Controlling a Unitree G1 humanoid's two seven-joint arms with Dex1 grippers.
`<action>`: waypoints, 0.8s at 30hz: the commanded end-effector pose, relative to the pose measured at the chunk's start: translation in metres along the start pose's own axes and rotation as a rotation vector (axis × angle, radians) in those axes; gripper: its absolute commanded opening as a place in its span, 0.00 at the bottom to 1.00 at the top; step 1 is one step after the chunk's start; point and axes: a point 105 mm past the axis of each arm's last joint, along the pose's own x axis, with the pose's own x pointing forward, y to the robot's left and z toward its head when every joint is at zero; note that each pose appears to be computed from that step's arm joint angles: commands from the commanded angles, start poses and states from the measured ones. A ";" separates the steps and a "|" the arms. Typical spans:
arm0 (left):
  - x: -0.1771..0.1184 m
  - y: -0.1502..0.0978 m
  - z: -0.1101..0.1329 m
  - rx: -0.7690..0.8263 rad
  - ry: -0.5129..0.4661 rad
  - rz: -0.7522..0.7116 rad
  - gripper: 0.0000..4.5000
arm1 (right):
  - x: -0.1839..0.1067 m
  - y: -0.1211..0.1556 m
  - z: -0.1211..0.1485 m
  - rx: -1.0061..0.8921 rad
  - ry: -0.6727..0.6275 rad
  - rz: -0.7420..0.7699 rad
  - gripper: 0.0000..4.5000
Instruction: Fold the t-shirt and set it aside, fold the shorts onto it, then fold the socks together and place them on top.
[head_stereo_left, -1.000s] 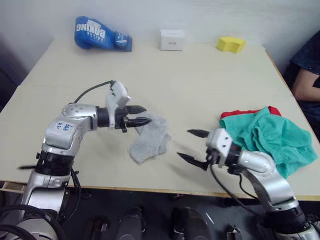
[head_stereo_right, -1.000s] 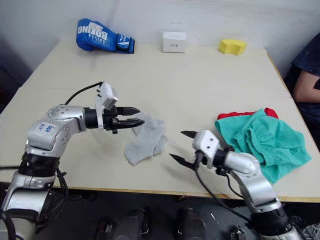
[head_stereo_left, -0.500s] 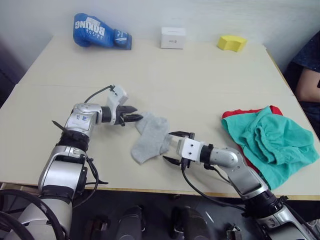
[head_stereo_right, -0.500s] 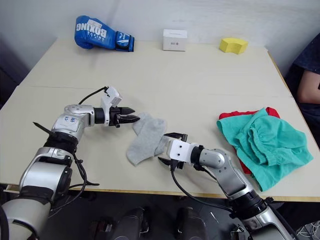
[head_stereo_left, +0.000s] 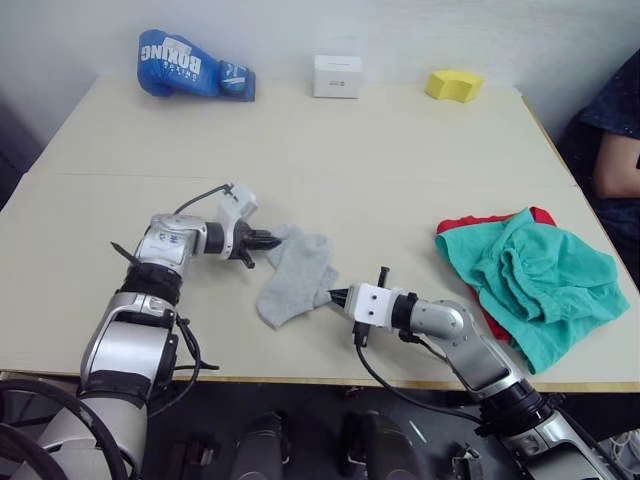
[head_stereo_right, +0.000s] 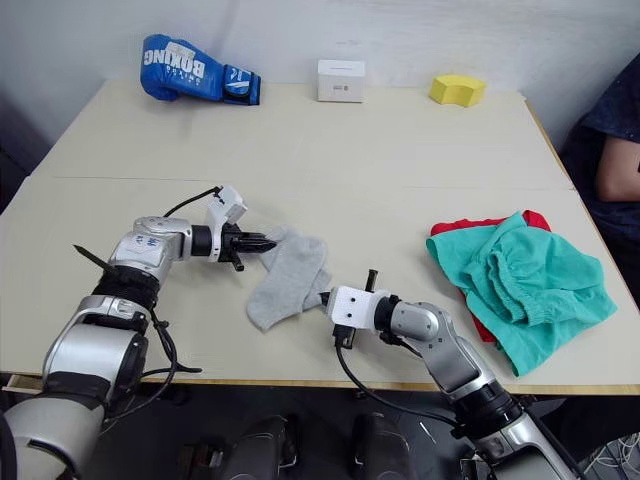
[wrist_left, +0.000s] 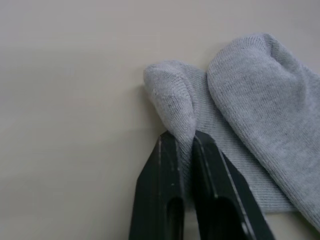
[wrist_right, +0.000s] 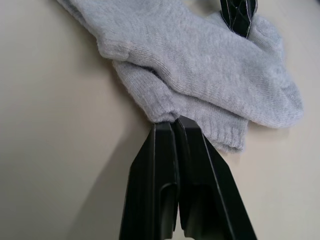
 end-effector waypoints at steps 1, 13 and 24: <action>-0.013 0.000 -0.006 0.008 0.011 0.016 0.00 | -0.007 -0.008 0.000 -0.036 -0.015 -0.004 0.00; -0.046 -0.051 -0.017 -0.014 0.004 0.090 0.00 | -0.026 -0.045 -0.023 -0.139 0.020 0.017 0.00; -0.061 -0.069 -0.026 -0.084 -0.046 0.203 0.30 | -0.031 -0.061 -0.028 -0.106 0.005 0.050 0.29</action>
